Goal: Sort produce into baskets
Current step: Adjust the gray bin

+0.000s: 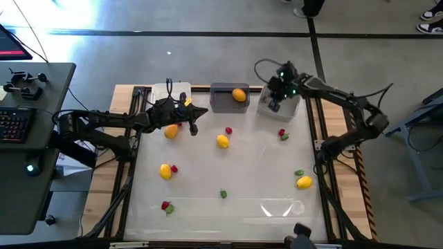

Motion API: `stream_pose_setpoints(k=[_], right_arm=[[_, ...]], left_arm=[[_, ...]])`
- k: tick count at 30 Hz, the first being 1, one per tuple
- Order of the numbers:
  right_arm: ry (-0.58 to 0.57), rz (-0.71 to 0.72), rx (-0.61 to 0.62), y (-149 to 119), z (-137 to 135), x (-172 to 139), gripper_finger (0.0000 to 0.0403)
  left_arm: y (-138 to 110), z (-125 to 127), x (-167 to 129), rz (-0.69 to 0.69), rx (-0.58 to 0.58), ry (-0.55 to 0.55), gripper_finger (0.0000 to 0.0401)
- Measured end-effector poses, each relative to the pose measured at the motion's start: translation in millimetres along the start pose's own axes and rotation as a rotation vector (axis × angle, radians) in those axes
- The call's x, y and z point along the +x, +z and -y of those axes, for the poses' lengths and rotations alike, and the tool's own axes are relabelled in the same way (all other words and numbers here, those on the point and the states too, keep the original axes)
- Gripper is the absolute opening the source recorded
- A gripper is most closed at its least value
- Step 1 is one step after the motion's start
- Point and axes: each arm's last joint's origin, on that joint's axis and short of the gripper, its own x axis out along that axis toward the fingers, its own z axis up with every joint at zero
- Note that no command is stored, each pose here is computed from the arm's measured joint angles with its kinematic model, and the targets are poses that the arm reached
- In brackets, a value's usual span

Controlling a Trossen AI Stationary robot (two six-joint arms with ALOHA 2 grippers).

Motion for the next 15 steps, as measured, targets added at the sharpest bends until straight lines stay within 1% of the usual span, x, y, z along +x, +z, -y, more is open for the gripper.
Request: stream_pose_setpoints(k=[4,7,10,12,15], right_arm=[[0.068,-0.067,-0.013,-15.1,-26.1,5.5,0.0004],[0.095,-0.090,-0.021,-23.5,-38.6,7.7,0.0004],[0.105,-0.121,-0.017,-31.6,-42.4,10.7,0.0001],[0.088,-0.136,0.012,-35.3,-41.1,12.4,0.0001],[0.081,-0.155,0.063,-40.6,-38.8,14.1,0.0000]], left_arm=[[3.0,0.5,-0.1,0.031,0.000,-0.001,0.0003],[5.7,0.0,-0.2,0.058,0.007,0.003,0.0003],[8.0,-0.8,-0.3,0.084,0.006,-0.002,0.0003],[9.8,-0.2,-0.6,0.107,-0.006,-0.033,0.0003],[16.7,1.3,-1.7,0.183,-0.028,-0.107,0.0003]])
